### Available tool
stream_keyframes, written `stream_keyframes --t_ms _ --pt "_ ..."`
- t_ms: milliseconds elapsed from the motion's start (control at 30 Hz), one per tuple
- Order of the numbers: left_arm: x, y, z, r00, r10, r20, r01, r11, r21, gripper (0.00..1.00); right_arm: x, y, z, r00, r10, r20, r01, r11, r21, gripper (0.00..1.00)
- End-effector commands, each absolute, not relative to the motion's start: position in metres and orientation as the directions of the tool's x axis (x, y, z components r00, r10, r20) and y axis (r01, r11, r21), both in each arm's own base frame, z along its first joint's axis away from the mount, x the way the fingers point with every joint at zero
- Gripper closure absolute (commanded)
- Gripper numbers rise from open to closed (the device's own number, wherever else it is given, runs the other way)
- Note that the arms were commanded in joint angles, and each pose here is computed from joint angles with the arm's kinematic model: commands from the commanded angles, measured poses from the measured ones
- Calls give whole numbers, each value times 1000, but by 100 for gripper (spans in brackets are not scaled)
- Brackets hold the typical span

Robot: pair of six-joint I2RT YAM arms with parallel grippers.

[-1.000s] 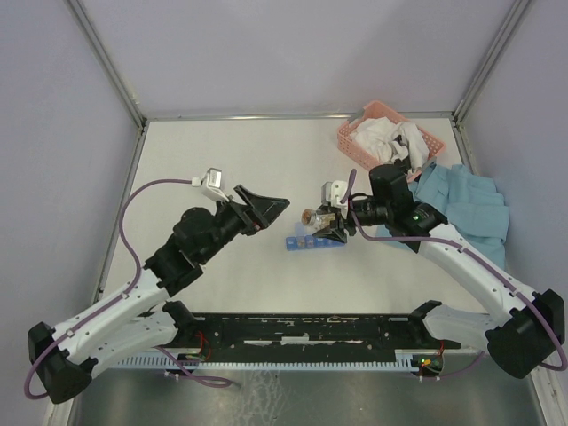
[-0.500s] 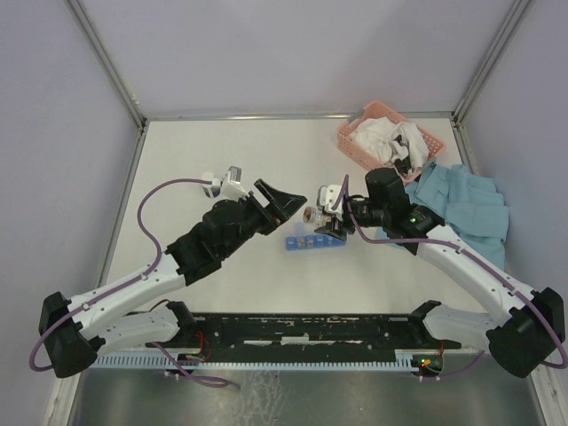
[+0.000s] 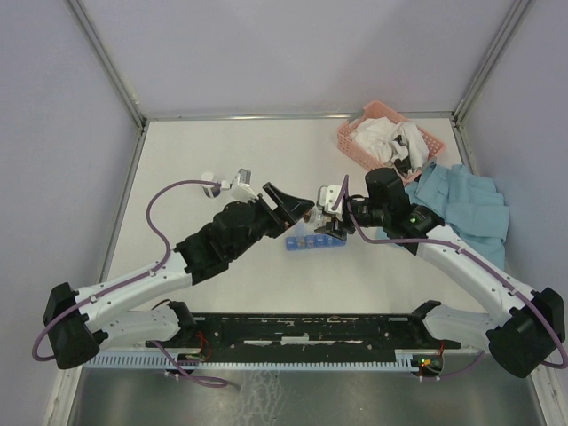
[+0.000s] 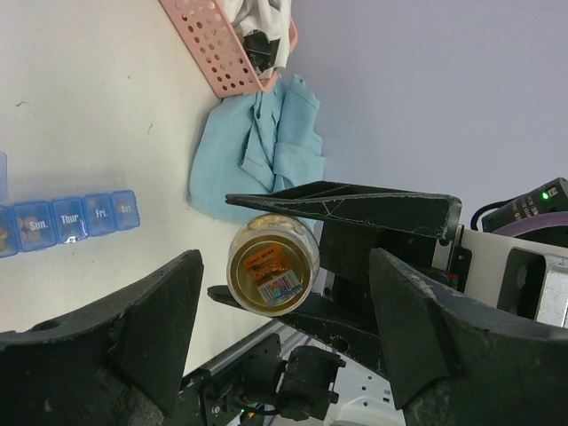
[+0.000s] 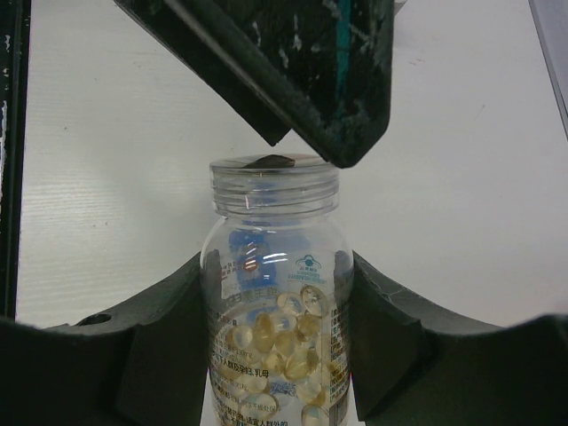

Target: Sort the pills into containers

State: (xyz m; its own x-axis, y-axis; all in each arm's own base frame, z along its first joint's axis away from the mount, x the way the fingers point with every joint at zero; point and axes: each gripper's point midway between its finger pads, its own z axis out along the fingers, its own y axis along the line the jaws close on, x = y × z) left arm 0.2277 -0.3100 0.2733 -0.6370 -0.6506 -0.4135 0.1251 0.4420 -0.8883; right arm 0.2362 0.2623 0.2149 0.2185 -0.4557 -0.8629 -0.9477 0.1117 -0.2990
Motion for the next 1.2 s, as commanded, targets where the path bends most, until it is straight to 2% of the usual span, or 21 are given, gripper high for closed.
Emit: stream_keyframes --t_ms 0,367,733,900,1167 --pt "233 -316 312 -598 -714 -364 147 348 -926 24 241 267 231 274 -425 -863 -927 122 -354 89" --pt "232 -318 304 -602 -704 -377 139 372 -918 29 241 267 231 269 -425 -864 -929 123 -349 89" --pt "230 -324 300 -621 -683 -385 144 384 -912 40 241 267 231 268 -426 -864 -929 124 -349 89" --pt "229 -327 299 -631 -672 -388 150 384 -911 41 241 267 232 268 -424 -865 -929 124 -348 89" --pt "226 -333 300 -648 -649 -399 172 386 -906 51 241 267 233 263 -424 -867 -930 128 -345 89"
